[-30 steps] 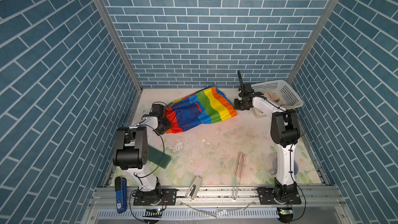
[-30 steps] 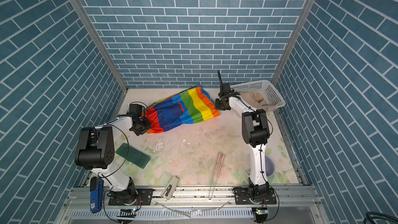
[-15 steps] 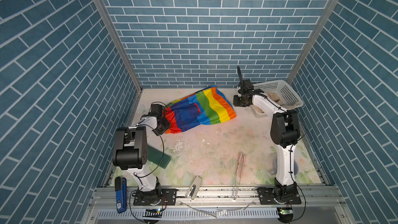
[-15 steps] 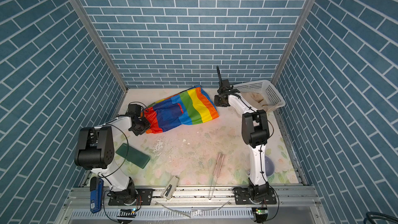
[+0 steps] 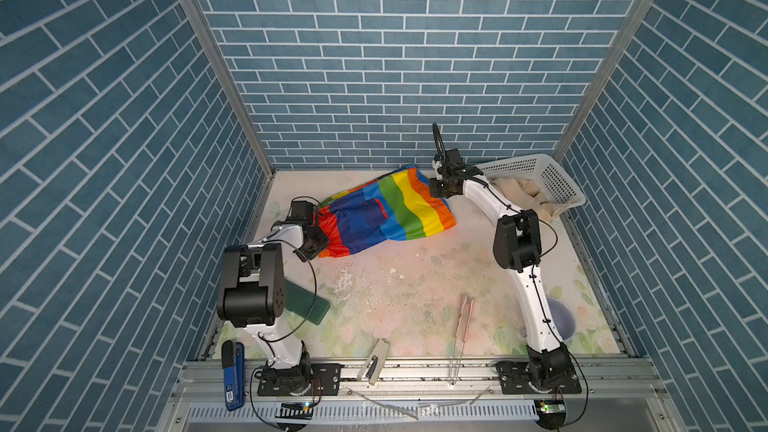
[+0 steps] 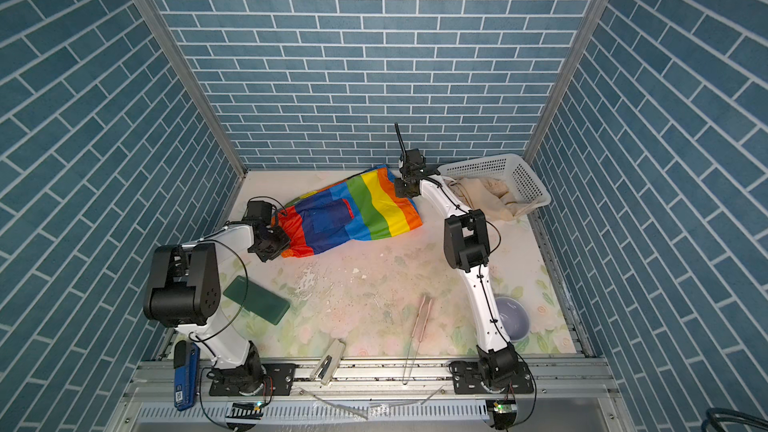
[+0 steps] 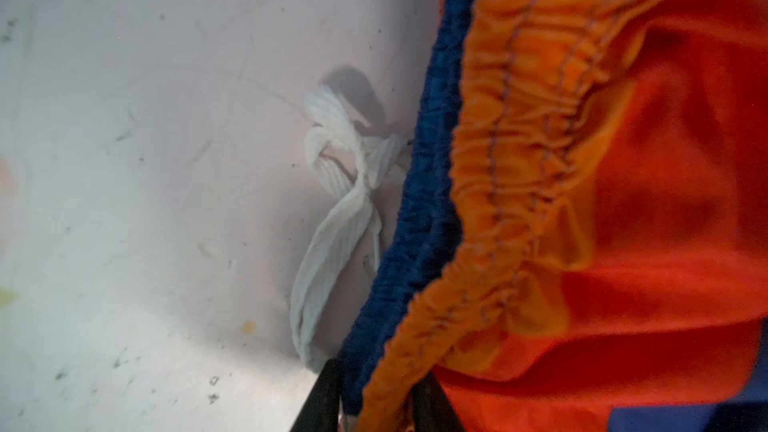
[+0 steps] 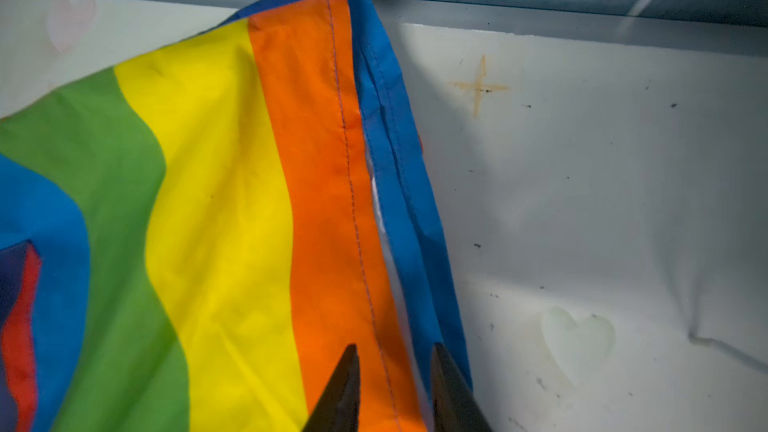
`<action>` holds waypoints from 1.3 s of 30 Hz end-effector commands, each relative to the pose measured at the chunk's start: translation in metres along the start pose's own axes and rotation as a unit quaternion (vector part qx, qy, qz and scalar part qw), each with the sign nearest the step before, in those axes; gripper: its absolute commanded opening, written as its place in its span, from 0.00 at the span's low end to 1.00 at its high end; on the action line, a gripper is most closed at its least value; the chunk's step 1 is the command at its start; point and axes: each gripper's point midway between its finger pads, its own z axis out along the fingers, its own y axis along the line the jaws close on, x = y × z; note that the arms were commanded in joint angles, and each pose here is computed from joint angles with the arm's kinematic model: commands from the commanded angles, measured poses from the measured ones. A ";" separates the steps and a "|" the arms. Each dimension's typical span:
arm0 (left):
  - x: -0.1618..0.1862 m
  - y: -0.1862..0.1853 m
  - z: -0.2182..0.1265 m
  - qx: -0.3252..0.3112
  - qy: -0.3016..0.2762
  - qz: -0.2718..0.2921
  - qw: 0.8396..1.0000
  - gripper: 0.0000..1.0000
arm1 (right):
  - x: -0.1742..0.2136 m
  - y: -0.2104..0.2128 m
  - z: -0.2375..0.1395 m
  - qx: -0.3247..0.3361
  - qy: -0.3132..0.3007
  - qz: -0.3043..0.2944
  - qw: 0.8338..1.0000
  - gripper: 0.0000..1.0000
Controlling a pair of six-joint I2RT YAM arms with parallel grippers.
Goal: Fold and stack the shorts
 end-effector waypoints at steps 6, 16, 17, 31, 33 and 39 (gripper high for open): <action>0.018 0.012 0.016 -0.022 0.035 0.002 0.999 0.30 | 0.006 0.003 0.017 -0.020 0.011 -0.015 1.000 0.40; 0.019 0.014 0.015 -0.027 0.034 0.004 0.999 0.31 | -0.005 -0.020 0.008 0.035 -0.016 0.007 0.999 0.00; 0.020 0.015 0.015 -0.029 0.034 0.005 0.999 0.31 | -0.010 -0.032 0.001 0.066 -0.027 0.013 0.997 0.00; 0.021 0.015 0.017 -0.028 0.037 0.004 0.999 0.31 | -0.012 -0.045 -0.025 0.095 -0.069 0.030 0.993 0.00; 0.021 0.015 0.017 -0.028 0.038 0.005 0.999 0.30 | -0.005 -0.050 -0.025 0.110 -0.057 0.034 0.992 0.00; 0.020 0.014 0.016 -0.027 0.037 0.006 0.999 0.30 | 0.004 -0.048 -0.019 0.096 -0.033 0.035 0.994 0.22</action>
